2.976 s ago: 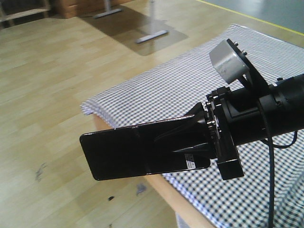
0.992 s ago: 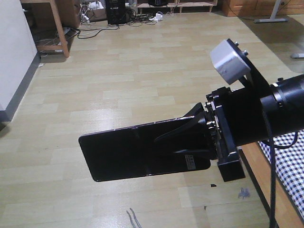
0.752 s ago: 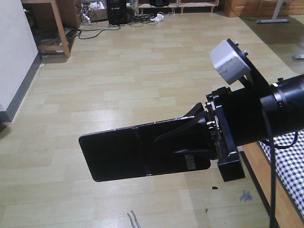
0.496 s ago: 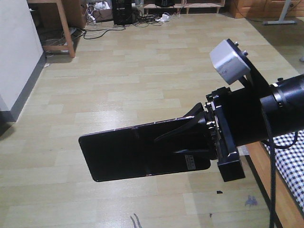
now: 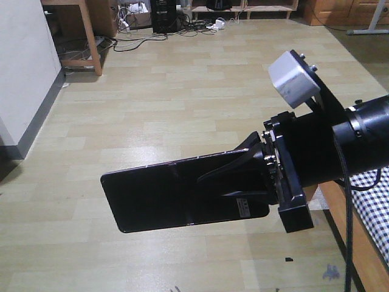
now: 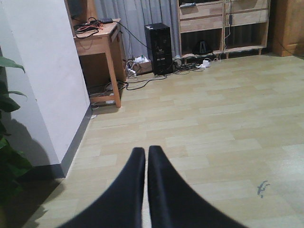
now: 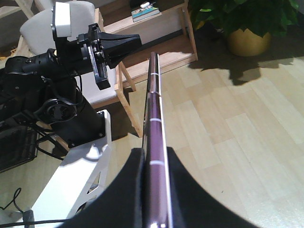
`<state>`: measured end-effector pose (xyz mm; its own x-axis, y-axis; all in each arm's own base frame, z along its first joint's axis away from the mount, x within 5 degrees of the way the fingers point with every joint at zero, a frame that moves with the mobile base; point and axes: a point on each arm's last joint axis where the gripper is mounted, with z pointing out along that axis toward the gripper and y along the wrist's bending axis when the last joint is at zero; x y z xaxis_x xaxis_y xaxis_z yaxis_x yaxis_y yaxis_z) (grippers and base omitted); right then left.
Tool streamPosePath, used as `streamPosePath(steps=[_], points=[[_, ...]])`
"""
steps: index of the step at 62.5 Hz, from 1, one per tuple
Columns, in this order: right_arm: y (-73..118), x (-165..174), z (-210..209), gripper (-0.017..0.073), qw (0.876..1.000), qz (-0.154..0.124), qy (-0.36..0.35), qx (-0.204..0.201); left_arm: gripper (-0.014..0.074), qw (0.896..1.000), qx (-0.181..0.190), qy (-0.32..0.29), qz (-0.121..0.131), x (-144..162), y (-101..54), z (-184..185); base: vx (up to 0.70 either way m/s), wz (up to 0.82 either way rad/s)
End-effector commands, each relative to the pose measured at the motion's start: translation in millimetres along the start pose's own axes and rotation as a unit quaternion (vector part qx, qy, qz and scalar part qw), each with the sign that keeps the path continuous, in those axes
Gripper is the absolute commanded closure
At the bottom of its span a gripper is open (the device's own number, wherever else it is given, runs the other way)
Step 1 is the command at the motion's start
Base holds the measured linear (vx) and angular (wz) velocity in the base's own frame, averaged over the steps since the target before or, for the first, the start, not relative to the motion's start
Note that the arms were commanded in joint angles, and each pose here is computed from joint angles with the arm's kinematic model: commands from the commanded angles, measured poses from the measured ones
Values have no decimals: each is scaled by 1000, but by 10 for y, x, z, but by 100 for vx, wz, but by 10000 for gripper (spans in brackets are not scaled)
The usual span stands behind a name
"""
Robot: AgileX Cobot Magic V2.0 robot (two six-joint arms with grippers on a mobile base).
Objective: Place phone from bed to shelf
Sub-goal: 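Hold the phone in the right gripper while driving to the shelf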
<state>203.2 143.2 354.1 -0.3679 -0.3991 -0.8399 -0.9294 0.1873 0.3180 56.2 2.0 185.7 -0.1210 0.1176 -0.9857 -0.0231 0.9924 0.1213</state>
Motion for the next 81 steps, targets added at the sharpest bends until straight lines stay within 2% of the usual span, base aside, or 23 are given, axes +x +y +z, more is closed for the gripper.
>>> streamPosePath(steps=[1, 81], points=[[178, -130, -82, 561, 998, -10, -36, -42, 592, 999, -5, -53, -7, -142, 16, -30, 15, 2], [178, -130, -82, 561, 998, -10, -36, -42, 592, 999, -5, -53, -7, -142, 16, -30, 25, -6]])
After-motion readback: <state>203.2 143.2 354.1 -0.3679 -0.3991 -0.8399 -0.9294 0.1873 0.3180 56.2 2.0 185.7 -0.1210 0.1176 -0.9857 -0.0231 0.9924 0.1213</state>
